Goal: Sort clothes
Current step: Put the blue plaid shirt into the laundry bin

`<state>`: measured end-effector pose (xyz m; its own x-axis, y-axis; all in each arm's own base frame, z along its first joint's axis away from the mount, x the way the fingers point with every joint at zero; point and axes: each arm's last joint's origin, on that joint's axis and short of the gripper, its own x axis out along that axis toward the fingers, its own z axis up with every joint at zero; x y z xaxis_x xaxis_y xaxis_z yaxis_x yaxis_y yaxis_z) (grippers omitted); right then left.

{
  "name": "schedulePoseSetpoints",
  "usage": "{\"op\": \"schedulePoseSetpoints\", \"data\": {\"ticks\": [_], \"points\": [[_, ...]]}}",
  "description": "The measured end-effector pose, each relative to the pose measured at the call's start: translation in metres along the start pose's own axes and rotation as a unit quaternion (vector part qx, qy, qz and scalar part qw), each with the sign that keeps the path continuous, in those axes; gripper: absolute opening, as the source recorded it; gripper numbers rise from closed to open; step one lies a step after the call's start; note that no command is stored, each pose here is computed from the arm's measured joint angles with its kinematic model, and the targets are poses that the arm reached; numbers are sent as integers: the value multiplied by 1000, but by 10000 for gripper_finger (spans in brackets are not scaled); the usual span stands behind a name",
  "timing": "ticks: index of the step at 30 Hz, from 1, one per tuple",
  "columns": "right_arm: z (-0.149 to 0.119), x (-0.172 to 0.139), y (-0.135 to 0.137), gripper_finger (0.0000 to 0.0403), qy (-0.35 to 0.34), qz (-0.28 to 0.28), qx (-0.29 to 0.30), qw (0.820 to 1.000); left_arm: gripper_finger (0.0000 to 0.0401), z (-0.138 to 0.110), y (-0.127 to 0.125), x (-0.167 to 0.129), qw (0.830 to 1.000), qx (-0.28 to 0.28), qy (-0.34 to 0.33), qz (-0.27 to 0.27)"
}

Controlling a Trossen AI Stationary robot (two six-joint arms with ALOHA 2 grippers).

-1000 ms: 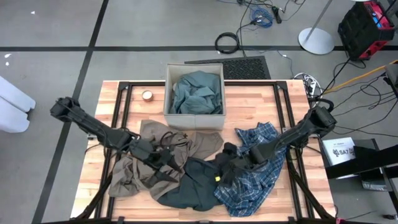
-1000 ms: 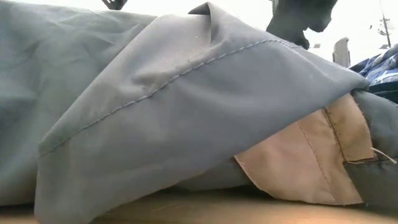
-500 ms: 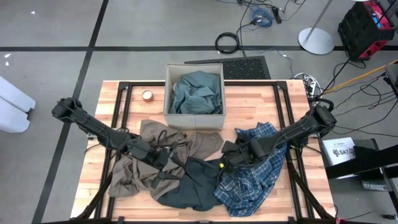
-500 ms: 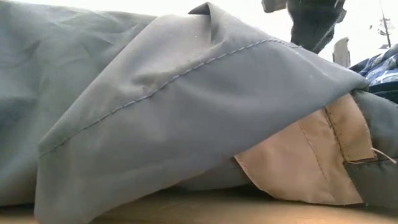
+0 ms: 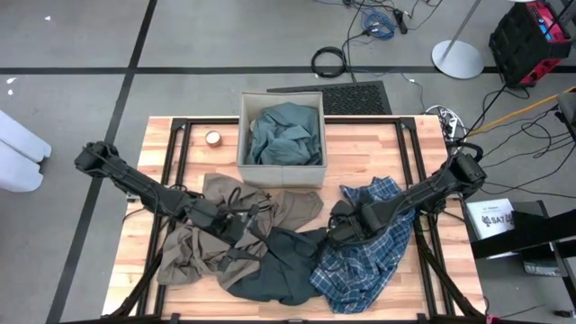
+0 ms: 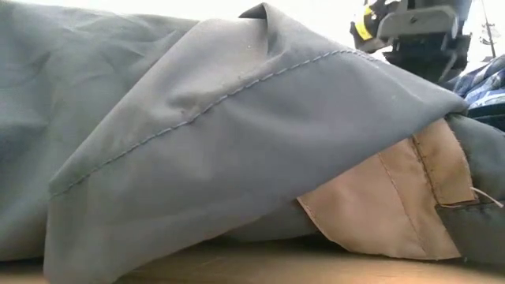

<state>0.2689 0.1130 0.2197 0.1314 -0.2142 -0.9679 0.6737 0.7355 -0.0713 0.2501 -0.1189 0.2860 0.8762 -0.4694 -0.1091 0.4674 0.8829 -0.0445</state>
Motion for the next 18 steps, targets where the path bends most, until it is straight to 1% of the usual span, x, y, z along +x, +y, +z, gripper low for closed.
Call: {"op": "schedulePoseSetpoints", "data": {"ticks": [1,3,5,6,7,8,10,12,15,18], "points": [[-1,1,1,265,11,8,4,1000,210,0,0,0,1000,0,0,0],[-2,0,5,208,29,35,4,999,210,0,0,0,1000,-3,0,-1],[-4,-3,7,123,50,53,-14,997,210,0,0,0,1000,-3,0,-1],[-4,-6,8,73,57,61,-26,996,210,0,0,0,1000,-3,0,-1],[-2,-11,10,38,61,73,-42,995,210,0,0,0,1000,-3,0,-1],[-1,-17,12,21,60,85,-53,993,210,0,0,0,1000,-3,0,-1],[3,-33,14,15,59,96,-60,992,210,0,0,0,1000,-3,0,2],[10,-59,17,6,49,118,-84,988,210,0,0,0,1000,-3,0,3],[19,-110,19,3,3,158,-124,980,210,1,0,0,1000,-3,-8,3],[25,-170,13,1,-67,209,-155,963,210,6,0,0,1000,-1,-30,5]]}}
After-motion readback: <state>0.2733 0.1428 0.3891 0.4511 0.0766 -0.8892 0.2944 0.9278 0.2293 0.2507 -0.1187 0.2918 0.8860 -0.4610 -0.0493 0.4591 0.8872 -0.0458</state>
